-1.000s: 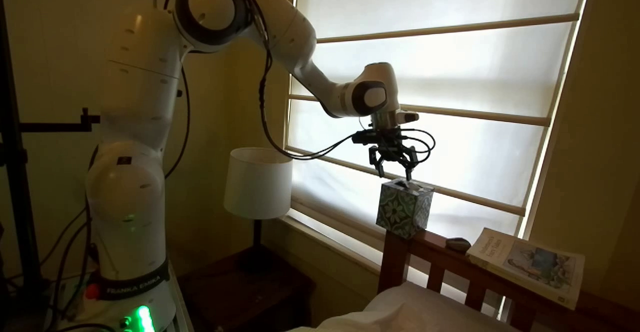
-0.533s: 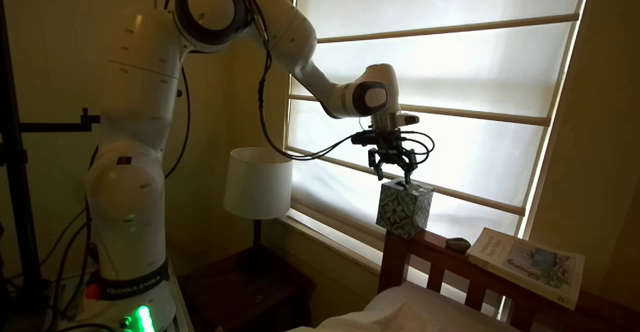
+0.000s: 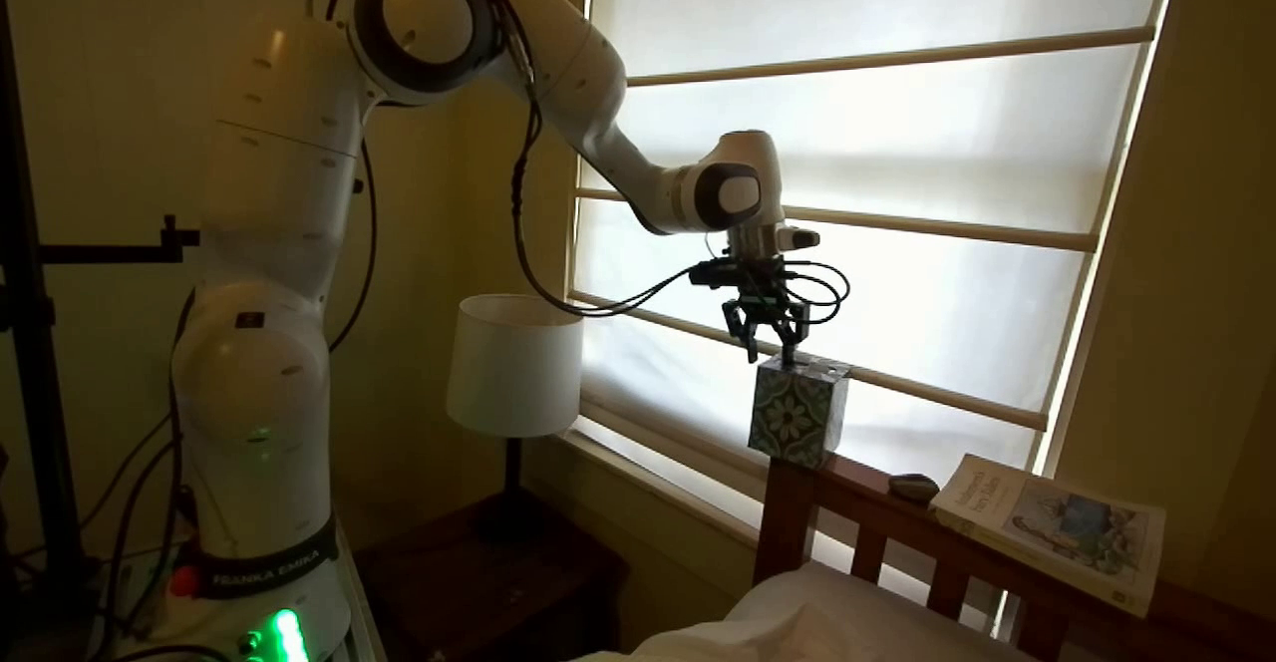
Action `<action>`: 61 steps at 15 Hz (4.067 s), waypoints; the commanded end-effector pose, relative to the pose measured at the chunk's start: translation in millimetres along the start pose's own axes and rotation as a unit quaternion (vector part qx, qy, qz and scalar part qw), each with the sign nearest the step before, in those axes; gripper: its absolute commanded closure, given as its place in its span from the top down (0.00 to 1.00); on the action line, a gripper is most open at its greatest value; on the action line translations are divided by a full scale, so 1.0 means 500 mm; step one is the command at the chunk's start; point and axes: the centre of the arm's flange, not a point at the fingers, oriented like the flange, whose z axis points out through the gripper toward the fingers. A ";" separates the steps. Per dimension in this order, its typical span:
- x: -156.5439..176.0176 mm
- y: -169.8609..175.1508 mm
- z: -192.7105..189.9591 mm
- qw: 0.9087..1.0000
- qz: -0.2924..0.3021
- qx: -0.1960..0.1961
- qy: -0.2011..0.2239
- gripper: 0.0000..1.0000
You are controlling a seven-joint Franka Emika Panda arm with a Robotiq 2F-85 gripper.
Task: Put the tissue dispenser on the table on the left
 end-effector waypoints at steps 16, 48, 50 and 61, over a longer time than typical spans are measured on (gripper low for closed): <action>-0.171 0.027 -0.188 0.996 -0.083 -0.007 0.005 0.01; -0.292 -0.514 -0.095 0.885 -0.456 0.094 0.016 0.01; -0.279 -0.558 -0.106 0.885 -0.455 0.101 0.011 0.01; -0.167 -0.674 -0.045 0.916 -0.362 0.153 -0.086 0.01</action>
